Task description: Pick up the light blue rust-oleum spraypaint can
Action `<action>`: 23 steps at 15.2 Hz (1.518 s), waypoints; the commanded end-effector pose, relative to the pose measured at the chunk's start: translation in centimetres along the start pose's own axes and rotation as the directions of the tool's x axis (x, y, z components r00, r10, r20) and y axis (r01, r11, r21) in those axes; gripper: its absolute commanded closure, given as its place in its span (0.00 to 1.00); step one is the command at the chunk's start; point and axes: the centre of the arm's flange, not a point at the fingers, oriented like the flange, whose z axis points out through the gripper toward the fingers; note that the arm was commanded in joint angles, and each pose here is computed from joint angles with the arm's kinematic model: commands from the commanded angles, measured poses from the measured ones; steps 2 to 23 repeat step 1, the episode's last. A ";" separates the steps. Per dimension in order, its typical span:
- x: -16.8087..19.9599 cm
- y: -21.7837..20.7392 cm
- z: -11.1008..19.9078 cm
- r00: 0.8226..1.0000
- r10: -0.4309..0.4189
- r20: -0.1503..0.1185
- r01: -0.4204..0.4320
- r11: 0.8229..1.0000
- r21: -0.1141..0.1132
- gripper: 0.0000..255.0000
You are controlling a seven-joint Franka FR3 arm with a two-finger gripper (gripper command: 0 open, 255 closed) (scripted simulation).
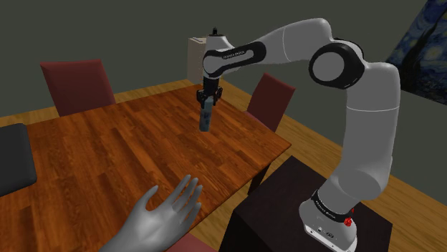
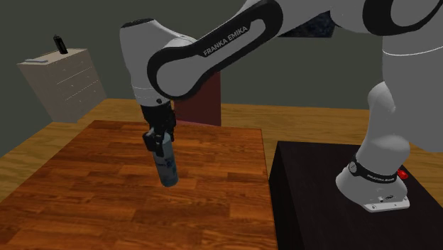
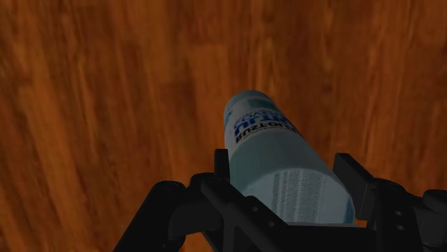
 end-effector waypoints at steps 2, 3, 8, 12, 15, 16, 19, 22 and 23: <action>0.0 0.0 -0.3 1.000 0.000 0.000 0.000 1.000 0.000 1.00; 0.0 0.0 -0.3 1.000 0.000 0.000 0.000 1.000 0.000 1.00; 0.0 0.0 -0.3 1.000 0.000 0.000 0.000 1.000 0.000 1.00; 0.0 0.0 -0.3 1.000 0.000 0.000 0.000 1.000 0.000 1.00; 0.0 0.0 -0.3 1.000 0.000 0.000 0.000 1.000 0.000 1.00; 0.0 0.0 -0.3 1.000 0.000 0.000 0.000 1.000 0.000 1.00; 0.0 0.0 -0.3 1.000 0.000 0.000 0.000 1.000 0.000 1.00; 0.0 0.0 -0.3 1.000 0.000 0.000 0.000 1.000 0.000 1.00; 0.0 0.0 -0.3 1.000 0.000 0.000 0.000 1.000 0.000 1.00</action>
